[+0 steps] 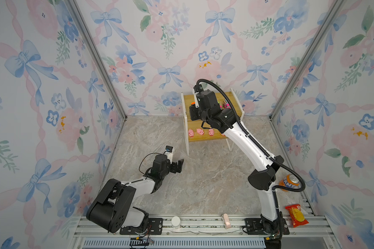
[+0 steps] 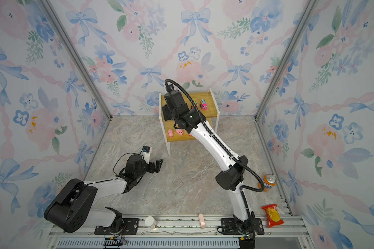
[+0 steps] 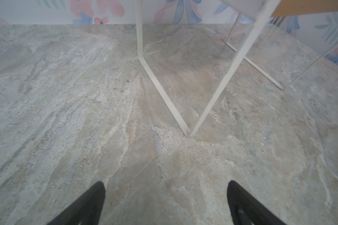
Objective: Place and organize the plastic toys onto the shelf
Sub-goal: 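Lower the truck beside the other orange-topped truck and open the right gripper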
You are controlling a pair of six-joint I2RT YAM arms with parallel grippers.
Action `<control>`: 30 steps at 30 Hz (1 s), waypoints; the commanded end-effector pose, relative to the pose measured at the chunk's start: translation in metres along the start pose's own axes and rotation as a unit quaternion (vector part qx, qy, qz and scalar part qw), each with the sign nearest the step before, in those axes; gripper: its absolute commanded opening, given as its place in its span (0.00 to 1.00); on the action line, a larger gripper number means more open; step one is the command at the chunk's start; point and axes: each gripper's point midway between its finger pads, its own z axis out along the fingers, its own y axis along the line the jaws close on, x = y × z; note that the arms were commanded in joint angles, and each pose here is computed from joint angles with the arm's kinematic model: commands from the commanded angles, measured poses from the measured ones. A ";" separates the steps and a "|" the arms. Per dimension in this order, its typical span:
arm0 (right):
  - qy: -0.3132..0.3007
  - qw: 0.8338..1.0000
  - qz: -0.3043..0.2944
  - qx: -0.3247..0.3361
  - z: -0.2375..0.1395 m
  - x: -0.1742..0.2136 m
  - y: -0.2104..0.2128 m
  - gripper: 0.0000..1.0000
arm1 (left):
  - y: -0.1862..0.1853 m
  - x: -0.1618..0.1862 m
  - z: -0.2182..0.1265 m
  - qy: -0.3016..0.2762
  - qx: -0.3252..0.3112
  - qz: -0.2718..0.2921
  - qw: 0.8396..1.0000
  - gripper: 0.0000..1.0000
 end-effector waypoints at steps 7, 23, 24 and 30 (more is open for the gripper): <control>0.003 1.000 0.006 0.016 0.004 0.000 -0.013 0.30 | -0.001 0.001 0.002 0.006 0.006 -0.009 1.000 0.98; -0.001 1.000 0.005 0.016 -0.001 -0.004 -0.016 0.41 | -0.002 0.000 0.001 0.004 0.009 -0.010 1.000 0.98; -0.001 1.000 0.005 0.015 -0.002 -0.004 -0.015 0.42 | -0.002 0.000 0.001 0.004 0.008 -0.010 1.000 0.98; -0.012 1.000 -0.005 0.007 -0.021 -0.015 -0.013 0.47 | -0.002 0.000 0.000 0.003 0.008 -0.009 1.000 0.98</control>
